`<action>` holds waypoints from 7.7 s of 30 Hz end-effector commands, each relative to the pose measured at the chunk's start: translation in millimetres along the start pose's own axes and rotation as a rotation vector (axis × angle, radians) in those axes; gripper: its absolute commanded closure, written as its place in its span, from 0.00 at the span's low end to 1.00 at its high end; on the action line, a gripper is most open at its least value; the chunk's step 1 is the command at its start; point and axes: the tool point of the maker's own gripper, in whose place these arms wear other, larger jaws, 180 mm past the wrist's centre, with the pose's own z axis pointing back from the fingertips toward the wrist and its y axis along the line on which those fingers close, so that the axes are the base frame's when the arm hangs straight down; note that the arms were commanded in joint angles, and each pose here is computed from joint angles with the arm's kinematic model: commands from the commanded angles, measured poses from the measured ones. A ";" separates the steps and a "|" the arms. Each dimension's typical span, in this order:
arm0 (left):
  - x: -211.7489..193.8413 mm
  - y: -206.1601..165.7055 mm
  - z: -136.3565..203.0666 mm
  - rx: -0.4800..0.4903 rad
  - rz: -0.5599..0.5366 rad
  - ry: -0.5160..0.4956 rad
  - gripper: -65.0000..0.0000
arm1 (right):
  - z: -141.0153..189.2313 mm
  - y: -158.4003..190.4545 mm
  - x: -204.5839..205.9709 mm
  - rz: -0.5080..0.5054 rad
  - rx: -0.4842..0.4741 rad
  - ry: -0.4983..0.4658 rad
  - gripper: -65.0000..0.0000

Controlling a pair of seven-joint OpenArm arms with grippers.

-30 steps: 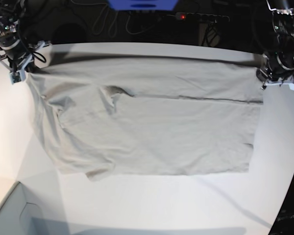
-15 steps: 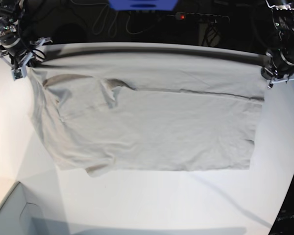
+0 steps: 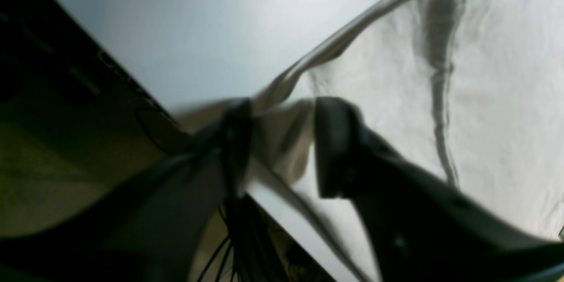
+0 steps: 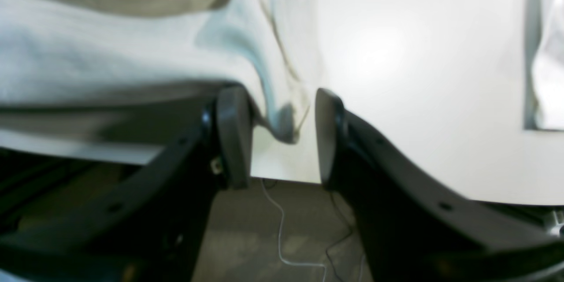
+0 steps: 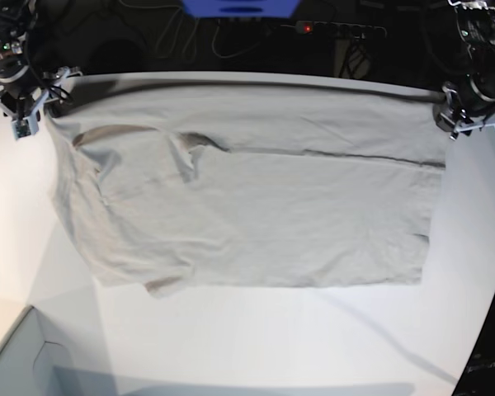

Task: Layout the t-shirt on the table in an organized manner, then fold the t-shirt properly
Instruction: 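Release the shirt and move both grippers to its side edges, then grasp the shirt's side edges with both grippers, then lift the grasped edges and fold them toward the collar with both grippers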

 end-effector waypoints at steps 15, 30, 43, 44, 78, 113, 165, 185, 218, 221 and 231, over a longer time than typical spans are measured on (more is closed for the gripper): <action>62.9 -27.7 41.6 -0.089 0.010 -0.206 0.46 | 21.3 -39.1 8.9 -0.029 -0.120 -0.048 0.51; 121.6 -141.1 38.0 -0.321 0.044 -0.315 0.46 | -83.7 -54.0 189.8 0.028 -0.060 -0.227 0.50; 125.7 -198.2 -20.1 -0.330 0.028 -0.214 0.46 | -158.6 -51.3 224.0 -0.135 0.155 -0.249 0.48; 129.7 -198.5 -23.2 -0.315 0.004 -0.238 0.46 | -161.9 -45.4 219.5 -0.149 0.173 -0.253 0.47; 134.9 -202.8 -67.7 -0.126 -0.311 -0.399 0.46 | -178.5 -59.9 166.5 -0.272 0.018 -0.279 0.46; 115.3 -246.0 -77.6 -0.158 -0.506 -0.433 0.46 | -182.5 -36.6 133.3 -0.269 0.068 -0.220 1.00; 46.6 -214.9 -108.4 -0.142 -0.708 -0.345 1.00 | -104.5 -33.2 165.1 -0.235 0.099 -0.580 1.00; 65.4 -201.3 -29.6 -0.222 -0.567 -0.366 1.00 | -34.2 -46.8 137.3 -0.297 0.037 -0.719 1.00; 55.1 -141.0 -31.9 -0.124 -0.427 -0.269 0.54 | -53.2 -30.2 85.6 -0.198 0.041 -0.530 0.59; 62.2 -149.9 -30.0 -0.138 -0.425 -0.288 0.54 | -45.4 -33.3 98.3 -0.174 0.029 -0.564 0.59; 111.0 -191.1 -51.4 -0.147 -0.352 -0.289 0.54 | -44.3 -31.8 117.8 -0.178 0.026 -0.606 0.55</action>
